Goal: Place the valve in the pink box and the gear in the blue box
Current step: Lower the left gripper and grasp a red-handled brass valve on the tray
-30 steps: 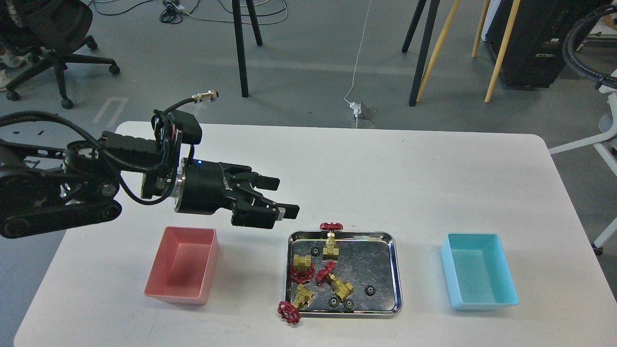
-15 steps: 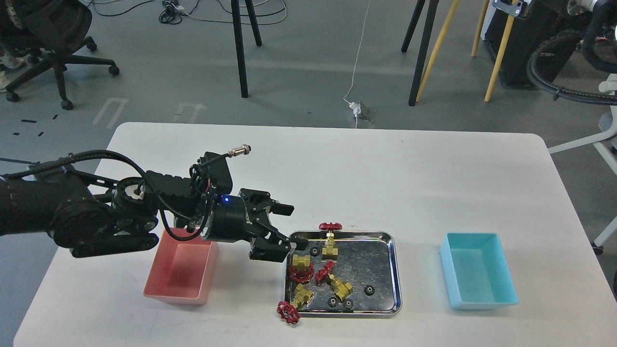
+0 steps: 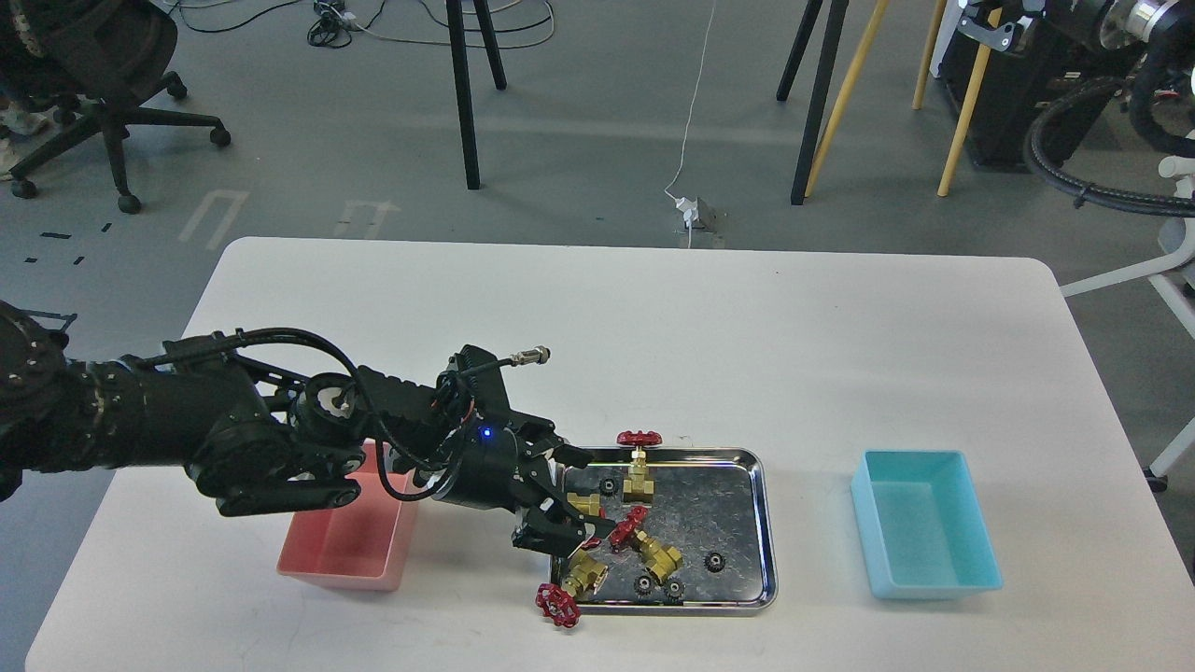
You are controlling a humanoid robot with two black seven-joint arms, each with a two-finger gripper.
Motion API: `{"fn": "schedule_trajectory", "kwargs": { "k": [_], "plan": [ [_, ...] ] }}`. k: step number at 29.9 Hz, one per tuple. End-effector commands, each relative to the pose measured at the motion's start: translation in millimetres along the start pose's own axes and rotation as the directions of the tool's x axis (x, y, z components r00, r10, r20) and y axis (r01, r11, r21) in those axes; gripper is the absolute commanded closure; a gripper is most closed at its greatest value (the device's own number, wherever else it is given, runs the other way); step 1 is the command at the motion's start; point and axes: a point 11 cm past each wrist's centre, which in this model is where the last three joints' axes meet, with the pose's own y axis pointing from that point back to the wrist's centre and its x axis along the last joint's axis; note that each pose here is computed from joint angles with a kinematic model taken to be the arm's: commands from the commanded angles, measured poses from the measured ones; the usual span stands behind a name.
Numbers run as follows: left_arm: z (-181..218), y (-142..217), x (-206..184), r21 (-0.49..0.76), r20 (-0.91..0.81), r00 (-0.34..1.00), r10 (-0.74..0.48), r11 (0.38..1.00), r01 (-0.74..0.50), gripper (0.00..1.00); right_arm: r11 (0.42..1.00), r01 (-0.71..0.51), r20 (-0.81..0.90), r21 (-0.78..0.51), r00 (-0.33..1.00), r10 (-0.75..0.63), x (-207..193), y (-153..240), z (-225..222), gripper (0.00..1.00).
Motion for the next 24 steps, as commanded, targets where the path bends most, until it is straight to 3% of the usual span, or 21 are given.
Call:
{"fn": "schedule_trajectory", "kwargs": {
  "k": [1, 9, 24],
  "plan": [
    [0, 0, -4, 0.000, 0.003, 1.000, -0.015, 1.000, 0.015, 0.11, 1.000, -0.007, 0.001, -0.007, 1.000, 0.007, 4, 2, 4, 0.00],
    [0, -3, -14, 0.002, -0.014, 1.000, -0.024, 1.000, 0.024, 0.15, 1.000, -0.009, 0.001, -0.007, 1.000, 0.009, 5, 2, 4, 0.00],
    [1, -12, -25, 0.003, -0.028, 0.999, -0.029, 1.000, 0.029, 0.38, 1.000, -0.001, -0.001, -0.019, 1.000, 0.001, 3, 1, 9, 0.00]
  ]
}}
